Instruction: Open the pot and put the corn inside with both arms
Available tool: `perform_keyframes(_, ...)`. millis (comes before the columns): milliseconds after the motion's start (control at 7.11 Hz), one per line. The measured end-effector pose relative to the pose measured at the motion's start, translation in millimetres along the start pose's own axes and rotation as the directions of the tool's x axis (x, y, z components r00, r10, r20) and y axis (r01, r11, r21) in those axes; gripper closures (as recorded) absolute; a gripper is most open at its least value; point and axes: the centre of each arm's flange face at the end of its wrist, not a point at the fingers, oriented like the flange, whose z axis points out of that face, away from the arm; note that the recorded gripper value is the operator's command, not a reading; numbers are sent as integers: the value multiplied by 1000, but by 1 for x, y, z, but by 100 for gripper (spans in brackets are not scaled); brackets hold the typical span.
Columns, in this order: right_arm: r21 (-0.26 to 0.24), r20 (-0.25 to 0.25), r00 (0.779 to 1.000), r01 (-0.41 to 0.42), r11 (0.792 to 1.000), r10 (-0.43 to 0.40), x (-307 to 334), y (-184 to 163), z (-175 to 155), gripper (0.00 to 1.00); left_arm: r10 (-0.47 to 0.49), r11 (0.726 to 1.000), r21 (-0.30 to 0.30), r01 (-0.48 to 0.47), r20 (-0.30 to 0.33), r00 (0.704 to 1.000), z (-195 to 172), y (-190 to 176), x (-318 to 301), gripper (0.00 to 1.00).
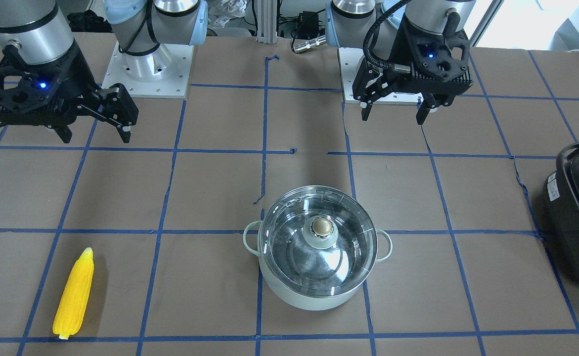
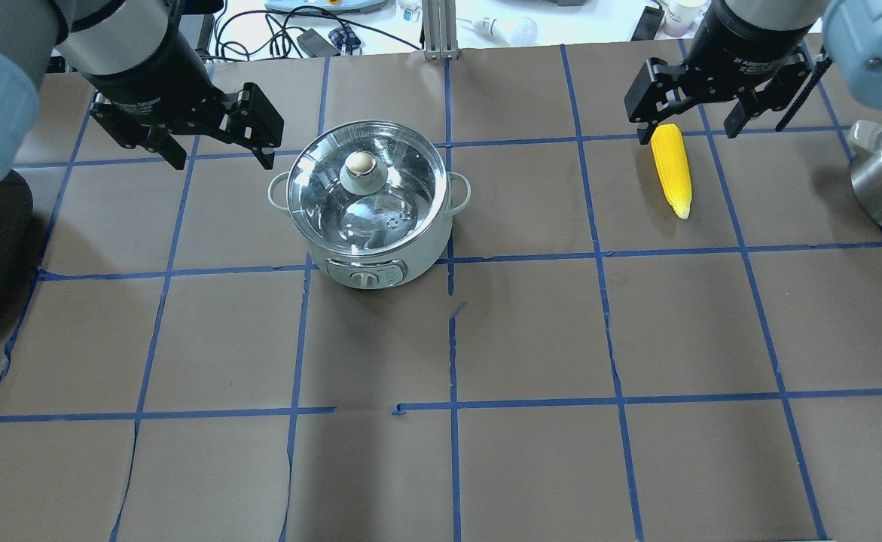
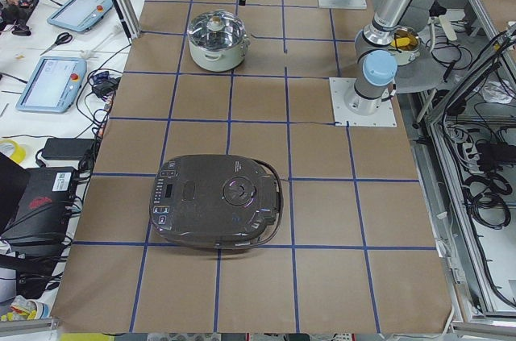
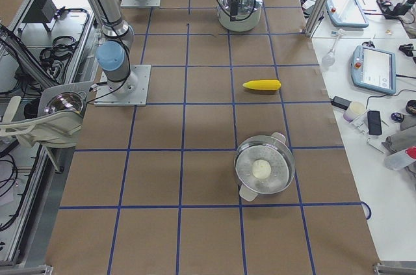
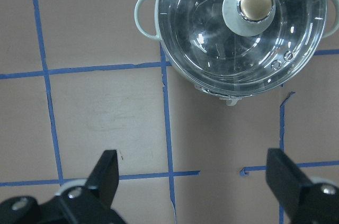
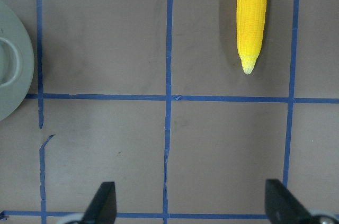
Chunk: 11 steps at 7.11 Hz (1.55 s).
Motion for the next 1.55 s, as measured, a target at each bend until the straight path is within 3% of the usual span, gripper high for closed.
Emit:
perform_keyframes(703, -26, -2, 1000, -9, 1000, 9, 5, -5, 12, 0, -7, 1000, 3, 7, 4, 1000, -1, -5, 0, 0)
perform_keyframes(1125, -132, 7, 996, -93, 987, 94, 63, -36, 79, 0, -96, 995, -28, 96, 2, 995, 64, -57, 6, 0)
perform_keyframes(1266, -129, 10, 994, -102, 986, 104, 77, -51, 103, 0, -131, 991, -42, 131, 5, 991, 89, -80, 17, 0)
perform_keyframes(1547, -56, -2, 1000, -20, 998, 20, 92, -90, 157, 0, -136, 989, -51, 136, 5, 991, 126, -117, 57, 0)
